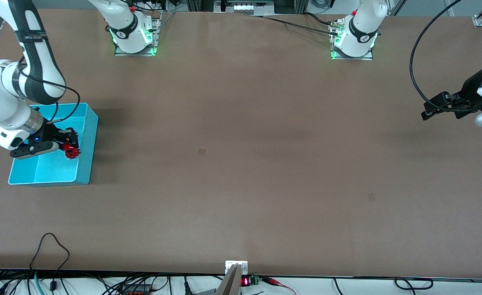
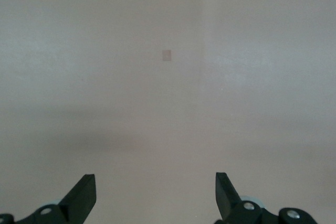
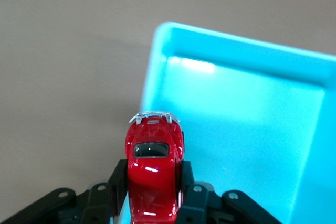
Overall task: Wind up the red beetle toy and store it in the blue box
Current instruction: 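Lift the red car with the right gripper and lower it into the box, then open the right gripper to release the car inside the box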
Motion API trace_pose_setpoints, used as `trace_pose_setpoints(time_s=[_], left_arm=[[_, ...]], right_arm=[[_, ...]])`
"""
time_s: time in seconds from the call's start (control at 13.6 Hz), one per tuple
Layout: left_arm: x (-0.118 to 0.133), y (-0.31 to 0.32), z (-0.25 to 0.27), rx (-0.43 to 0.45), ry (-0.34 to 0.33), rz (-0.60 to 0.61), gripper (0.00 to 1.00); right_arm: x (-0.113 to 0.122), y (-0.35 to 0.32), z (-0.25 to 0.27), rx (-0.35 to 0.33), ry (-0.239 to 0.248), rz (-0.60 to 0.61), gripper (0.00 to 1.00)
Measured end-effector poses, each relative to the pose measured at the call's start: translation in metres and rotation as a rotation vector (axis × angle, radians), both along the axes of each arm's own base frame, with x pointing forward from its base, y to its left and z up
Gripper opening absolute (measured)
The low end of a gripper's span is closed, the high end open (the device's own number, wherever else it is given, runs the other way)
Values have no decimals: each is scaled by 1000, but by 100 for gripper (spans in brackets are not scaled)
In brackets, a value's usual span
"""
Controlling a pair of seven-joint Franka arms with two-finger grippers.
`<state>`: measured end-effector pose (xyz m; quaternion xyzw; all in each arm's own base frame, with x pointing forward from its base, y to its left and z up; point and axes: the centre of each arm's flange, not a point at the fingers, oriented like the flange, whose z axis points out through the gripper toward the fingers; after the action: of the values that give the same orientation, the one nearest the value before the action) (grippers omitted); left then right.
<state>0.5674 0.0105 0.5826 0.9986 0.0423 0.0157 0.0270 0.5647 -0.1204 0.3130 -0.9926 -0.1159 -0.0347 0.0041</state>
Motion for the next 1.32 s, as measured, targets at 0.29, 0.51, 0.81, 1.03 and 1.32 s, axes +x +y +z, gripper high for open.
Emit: trace_pose_setpoints(time_s=[0.29, 0.51, 0.81, 1.03, 1.32], left_arm=[[0, 0, 0, 0, -4, 0, 100], [1, 0, 1, 0, -6, -1, 100], [1, -1, 1, -2, -7, -1, 100], [1, -1, 1, -13, -7, 4, 100], [1, 8, -1, -14, -5, 20, 100]], right_arm=[[-19, -54, -22, 2, 68, -123, 44], [-32, -75, -54, 6, 135, -196, 44], [-40, -82, -83, 9, 188, -219, 44], [-41, -82, -90, 11, 200, -221, 44], [-40, -82, -87, 9, 195, -219, 78]])
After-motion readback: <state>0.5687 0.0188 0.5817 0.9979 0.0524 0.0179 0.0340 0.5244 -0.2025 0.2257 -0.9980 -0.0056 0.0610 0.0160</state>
